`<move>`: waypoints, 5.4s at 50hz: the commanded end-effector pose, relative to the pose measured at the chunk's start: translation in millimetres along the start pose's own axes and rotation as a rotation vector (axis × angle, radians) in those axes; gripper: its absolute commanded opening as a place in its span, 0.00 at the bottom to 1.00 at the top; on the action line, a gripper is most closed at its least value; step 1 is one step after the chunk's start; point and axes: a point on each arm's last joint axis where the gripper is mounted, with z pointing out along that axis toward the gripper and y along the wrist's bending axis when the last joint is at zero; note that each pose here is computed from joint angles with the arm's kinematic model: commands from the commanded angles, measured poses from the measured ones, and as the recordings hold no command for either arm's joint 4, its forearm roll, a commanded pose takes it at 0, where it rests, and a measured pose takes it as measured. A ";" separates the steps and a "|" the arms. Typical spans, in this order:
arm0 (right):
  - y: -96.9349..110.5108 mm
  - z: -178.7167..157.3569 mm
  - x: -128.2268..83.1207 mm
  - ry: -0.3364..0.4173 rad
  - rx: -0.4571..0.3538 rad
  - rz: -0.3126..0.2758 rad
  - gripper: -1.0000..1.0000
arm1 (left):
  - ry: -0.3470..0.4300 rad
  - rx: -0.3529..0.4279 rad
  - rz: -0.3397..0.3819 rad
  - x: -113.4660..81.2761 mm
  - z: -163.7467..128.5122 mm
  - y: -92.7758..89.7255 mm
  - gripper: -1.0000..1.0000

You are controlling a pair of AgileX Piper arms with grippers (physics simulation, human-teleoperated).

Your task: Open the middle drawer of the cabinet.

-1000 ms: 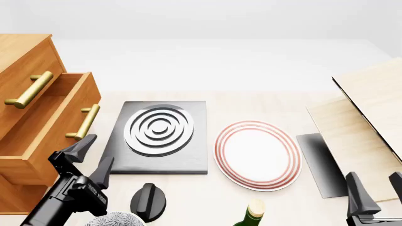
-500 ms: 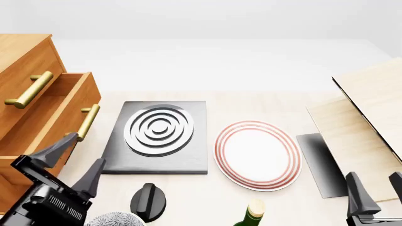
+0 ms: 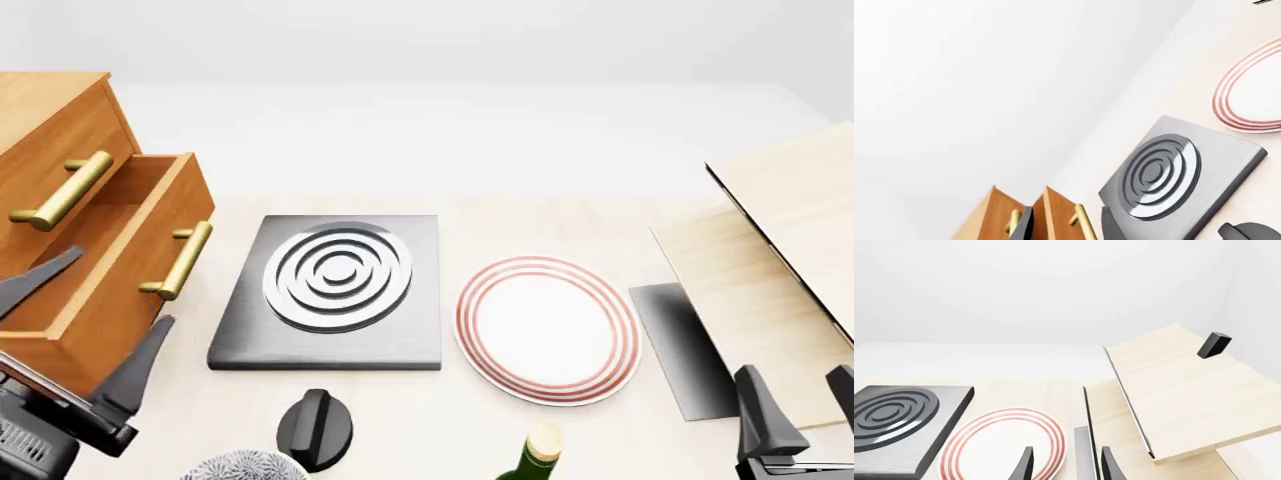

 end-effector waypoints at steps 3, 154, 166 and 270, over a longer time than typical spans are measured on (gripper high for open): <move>0.3 0.0 0.8 0.002 -0.004 0.005 1.00 | 0.015 0.008 -0.146 -20.2 -14.4 25.0 1.00; 0.3 -0.1 0.8 0.002 -0.004 0.005 1.00 | 0.430 -0.043 -0.795 -24.0 19.9 66.6 1.00; 0.3 -0.1 0.8 0.002 -0.004 0.005 1.00 | 0.455 -0.085 -0.761 -17.0 17.5 66.6 1.00; 0.3 -0.1 0.8 0.002 -0.004 0.005 1.00 | 0.646 -0.159 -0.818 64.1 72.0 38.7 1.00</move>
